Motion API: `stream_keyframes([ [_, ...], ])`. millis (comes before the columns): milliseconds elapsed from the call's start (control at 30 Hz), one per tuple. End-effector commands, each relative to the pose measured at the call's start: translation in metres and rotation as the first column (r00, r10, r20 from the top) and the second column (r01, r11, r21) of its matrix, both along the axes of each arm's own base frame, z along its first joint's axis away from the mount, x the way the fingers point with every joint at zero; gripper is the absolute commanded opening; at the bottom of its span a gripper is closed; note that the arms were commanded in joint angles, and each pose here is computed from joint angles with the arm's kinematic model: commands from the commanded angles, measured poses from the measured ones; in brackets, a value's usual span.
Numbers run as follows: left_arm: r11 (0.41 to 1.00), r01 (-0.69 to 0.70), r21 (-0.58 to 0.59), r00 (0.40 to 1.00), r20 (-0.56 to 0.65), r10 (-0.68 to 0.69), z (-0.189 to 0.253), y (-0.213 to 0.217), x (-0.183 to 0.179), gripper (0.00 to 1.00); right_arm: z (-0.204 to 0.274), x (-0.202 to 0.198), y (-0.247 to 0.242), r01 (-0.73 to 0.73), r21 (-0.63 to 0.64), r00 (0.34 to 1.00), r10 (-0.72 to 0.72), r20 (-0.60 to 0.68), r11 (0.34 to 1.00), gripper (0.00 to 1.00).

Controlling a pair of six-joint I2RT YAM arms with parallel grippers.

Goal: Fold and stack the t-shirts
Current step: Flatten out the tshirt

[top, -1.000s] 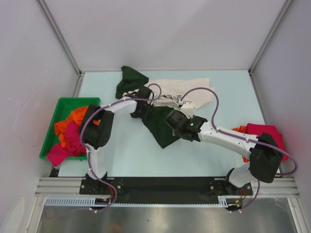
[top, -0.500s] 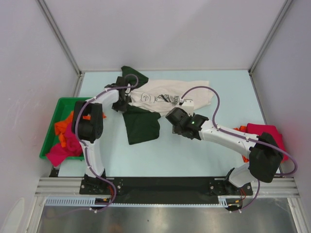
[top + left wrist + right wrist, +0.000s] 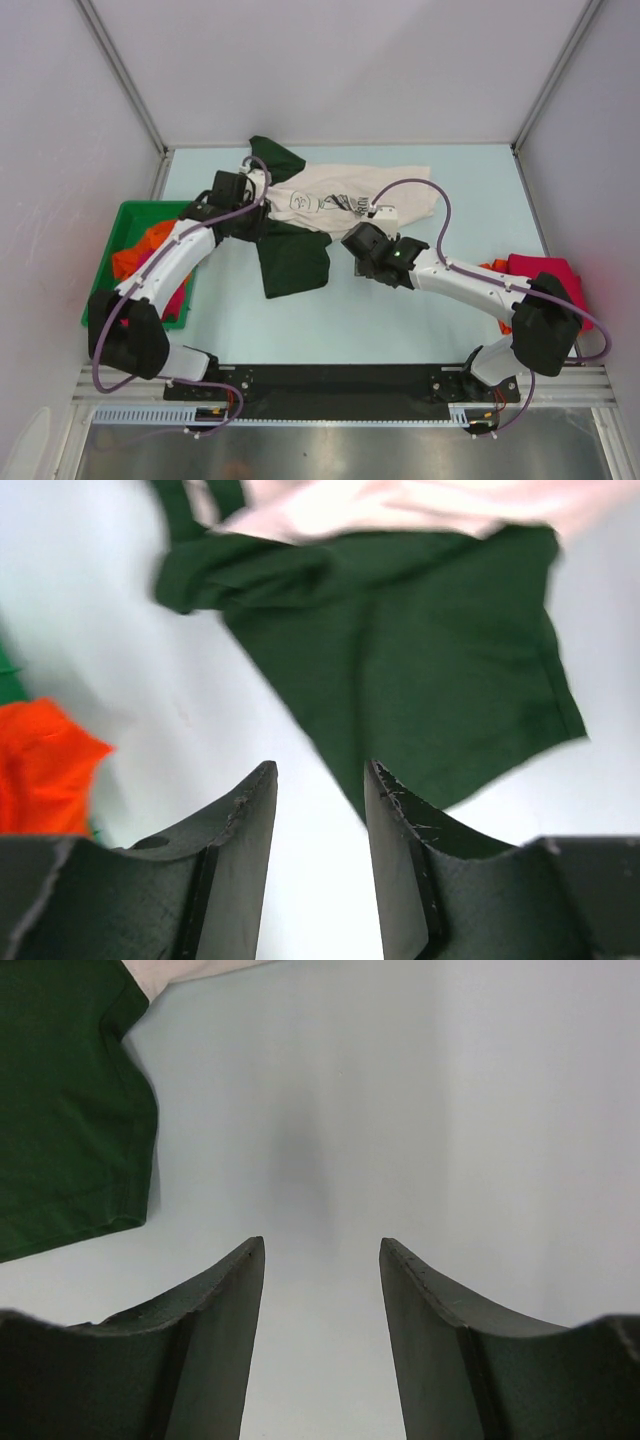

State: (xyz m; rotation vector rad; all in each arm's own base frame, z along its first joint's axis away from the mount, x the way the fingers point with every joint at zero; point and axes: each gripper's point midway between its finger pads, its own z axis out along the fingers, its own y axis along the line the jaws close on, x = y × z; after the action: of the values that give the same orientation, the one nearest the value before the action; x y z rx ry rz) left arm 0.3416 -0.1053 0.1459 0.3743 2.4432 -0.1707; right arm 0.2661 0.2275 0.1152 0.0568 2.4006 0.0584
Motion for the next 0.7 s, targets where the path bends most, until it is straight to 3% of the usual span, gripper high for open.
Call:
stream_keyframes([
  [0, 0.991, 0.134, 0.011, 0.984, -0.123, -0.132, -0.041, -0.019, -0.037, 0.46, 0.002, 0.009, 0.007, -0.003, 0.014, 1.000, 0.003, 0.020, 1.000, 0.56],
  [267, 0.988, 0.124, 0.097, 0.957, -0.274, -0.093, -0.096, -0.001, -0.071, 0.43, 0.000, 0.016, 0.023, 0.000, 0.029, 1.000, -0.001, 0.017, 1.000, 0.55],
  [667, 0.978, 0.191, 0.083, 0.935, -0.320, -0.155, -0.091, -0.007, -0.084, 0.43, -0.012, 0.014, 0.035, -0.005, 0.039, 1.000, 0.005, -0.003, 0.999, 0.55],
])
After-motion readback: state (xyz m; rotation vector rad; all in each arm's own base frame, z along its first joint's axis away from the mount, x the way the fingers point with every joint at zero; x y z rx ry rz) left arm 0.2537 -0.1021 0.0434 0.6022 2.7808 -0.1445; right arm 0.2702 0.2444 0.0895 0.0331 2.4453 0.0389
